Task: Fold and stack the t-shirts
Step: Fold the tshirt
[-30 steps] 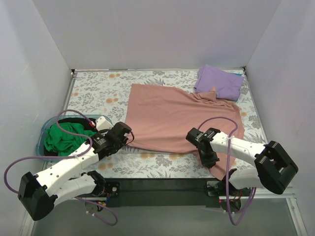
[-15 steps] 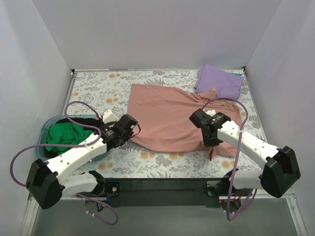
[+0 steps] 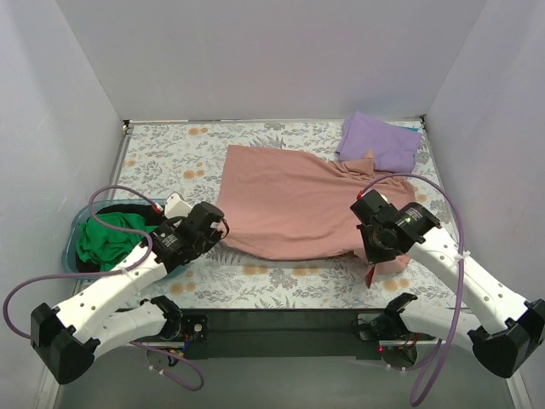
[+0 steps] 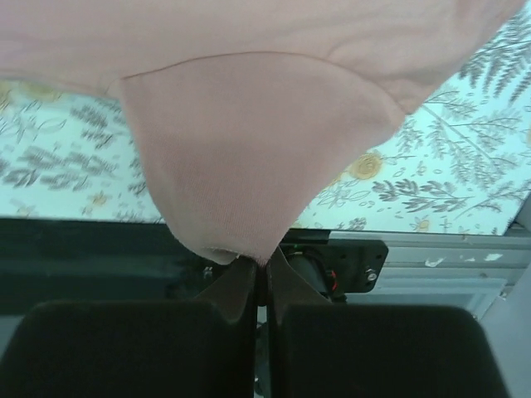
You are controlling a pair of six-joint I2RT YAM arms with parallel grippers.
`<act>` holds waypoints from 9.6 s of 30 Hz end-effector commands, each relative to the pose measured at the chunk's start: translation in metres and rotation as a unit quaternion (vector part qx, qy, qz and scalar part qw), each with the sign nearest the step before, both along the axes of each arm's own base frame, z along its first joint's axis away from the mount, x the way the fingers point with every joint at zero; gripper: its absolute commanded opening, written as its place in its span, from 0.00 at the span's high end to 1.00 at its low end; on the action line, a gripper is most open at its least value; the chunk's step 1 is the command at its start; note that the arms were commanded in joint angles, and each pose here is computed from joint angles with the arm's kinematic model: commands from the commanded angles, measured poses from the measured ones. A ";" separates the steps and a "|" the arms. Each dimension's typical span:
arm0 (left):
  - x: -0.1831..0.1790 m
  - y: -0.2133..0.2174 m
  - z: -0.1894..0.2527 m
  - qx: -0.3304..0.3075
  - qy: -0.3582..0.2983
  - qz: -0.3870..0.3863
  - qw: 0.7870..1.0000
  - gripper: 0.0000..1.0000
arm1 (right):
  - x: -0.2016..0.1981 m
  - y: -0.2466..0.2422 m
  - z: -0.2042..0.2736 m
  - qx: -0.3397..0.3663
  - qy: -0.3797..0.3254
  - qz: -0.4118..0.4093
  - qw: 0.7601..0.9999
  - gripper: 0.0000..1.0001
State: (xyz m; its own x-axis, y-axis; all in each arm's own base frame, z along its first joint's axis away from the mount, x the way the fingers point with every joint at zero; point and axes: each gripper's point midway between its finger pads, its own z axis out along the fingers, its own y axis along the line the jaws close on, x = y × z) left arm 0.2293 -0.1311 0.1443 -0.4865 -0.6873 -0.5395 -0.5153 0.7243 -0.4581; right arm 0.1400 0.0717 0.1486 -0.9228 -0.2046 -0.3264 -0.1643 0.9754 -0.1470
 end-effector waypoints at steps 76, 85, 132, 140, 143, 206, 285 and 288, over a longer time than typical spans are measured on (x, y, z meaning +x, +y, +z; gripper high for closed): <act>0.148 -0.008 -0.045 -0.024 0.024 0.017 0.999 0.06 | 0.223 -0.020 -0.054 -0.056 -0.092 -0.102 0.989 0.15; 0.112 -0.036 -0.082 -0.055 0.061 -0.056 0.995 0.06 | 0.191 -0.014 -0.093 0.087 -0.069 -0.119 0.987 0.36; 0.104 -0.038 -0.044 -0.035 0.020 -0.081 0.996 0.03 | 0.126 -0.106 -0.071 0.057 -0.119 -0.346 0.929 0.01; 0.074 -0.034 -0.055 -0.048 0.042 -0.084 0.994 0.03 | 0.092 -0.102 -0.098 0.127 -0.129 -0.374 0.909 0.07; 0.067 -0.031 -0.057 -0.049 0.048 -0.078 0.995 0.03 | 0.087 -0.105 -0.112 0.124 -0.119 -0.383 0.907 0.08; 0.052 -0.013 -0.133 0.008 0.161 -0.027 0.986 0.67 | 0.090 -0.183 -0.106 0.117 -0.147 -0.465 0.865 0.99; 0.086 0.038 0.270 -0.009 -0.311 0.054 0.949 1.00 | 0.146 -0.155 0.321 0.203 -0.508 -0.222 0.807 0.99; 0.123 0.041 0.275 0.007 -0.308 0.053 0.950 1.00 | 0.171 -0.158 0.329 0.209 -0.510 -0.194 0.812 0.99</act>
